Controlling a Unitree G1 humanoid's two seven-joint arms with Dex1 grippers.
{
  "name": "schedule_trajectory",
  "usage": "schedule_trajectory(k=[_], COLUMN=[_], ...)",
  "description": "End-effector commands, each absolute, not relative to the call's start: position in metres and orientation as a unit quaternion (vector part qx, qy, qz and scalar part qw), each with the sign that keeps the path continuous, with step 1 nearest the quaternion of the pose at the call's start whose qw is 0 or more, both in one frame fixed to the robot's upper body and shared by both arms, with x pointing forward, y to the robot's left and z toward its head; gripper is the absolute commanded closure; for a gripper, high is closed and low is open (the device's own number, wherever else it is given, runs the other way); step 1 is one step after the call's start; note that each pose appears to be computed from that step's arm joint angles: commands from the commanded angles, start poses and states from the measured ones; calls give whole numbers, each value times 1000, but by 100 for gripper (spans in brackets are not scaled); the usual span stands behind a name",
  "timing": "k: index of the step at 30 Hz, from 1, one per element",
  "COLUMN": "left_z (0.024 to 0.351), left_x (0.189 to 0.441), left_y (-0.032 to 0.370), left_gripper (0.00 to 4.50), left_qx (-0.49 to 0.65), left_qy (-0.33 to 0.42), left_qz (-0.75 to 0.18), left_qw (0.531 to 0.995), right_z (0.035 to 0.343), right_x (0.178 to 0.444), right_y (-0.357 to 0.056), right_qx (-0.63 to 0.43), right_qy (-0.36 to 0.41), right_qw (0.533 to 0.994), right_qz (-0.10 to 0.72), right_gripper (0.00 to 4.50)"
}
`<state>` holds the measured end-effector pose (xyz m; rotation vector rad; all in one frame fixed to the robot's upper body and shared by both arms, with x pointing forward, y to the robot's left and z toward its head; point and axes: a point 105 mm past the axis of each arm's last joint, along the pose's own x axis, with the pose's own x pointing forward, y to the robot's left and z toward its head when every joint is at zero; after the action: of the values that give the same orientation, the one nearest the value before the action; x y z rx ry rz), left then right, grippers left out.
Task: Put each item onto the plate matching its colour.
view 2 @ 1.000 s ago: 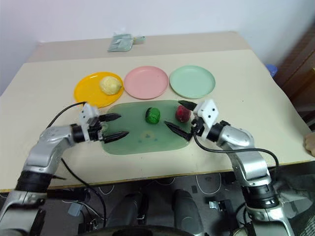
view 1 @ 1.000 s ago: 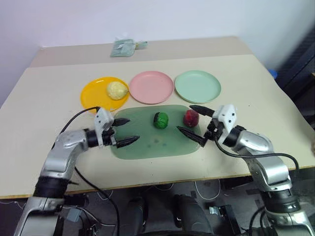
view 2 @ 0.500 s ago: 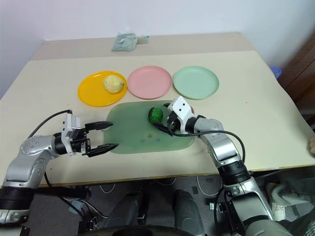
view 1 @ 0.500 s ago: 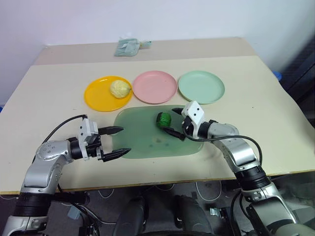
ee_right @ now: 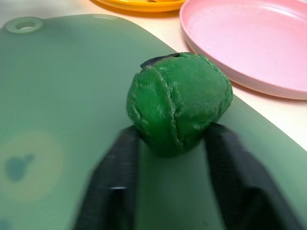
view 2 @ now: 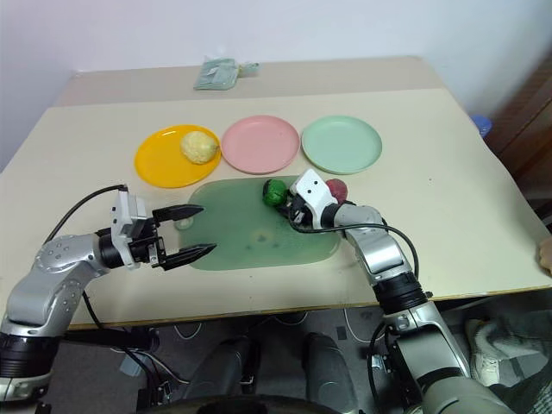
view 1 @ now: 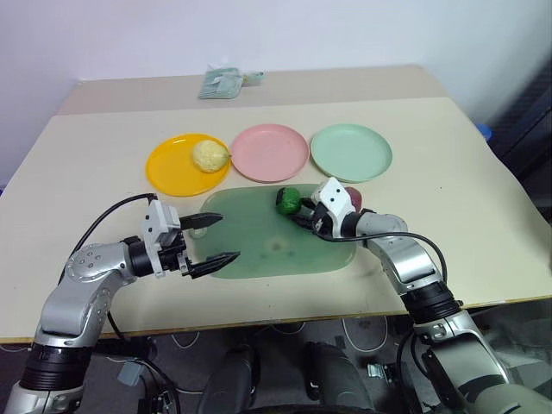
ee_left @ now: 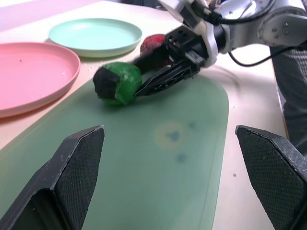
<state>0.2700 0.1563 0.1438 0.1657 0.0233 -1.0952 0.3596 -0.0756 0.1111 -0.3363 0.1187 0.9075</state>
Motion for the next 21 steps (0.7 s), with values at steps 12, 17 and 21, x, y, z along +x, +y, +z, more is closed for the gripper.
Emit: schedule_trajectory(k=[12,17,21], left_z=[155,158,163], left_x=[273,278,280], left_y=[150,145,144], left_gripper=[0,0,0], left_qx=[71,66,52], left_qy=[-15,-23,-37], left_qz=[-506,-498,-487], left_qw=[860,864,871], right_z=[197,225,224], right_x=[359,423,461], right_y=[-78,-127,-163], right_qx=[-95,-125,-148], right_qy=[-44,-39,-9], right_qw=[891,943,962], right_qz=[442,306,231], right_gripper=[315,315,315])
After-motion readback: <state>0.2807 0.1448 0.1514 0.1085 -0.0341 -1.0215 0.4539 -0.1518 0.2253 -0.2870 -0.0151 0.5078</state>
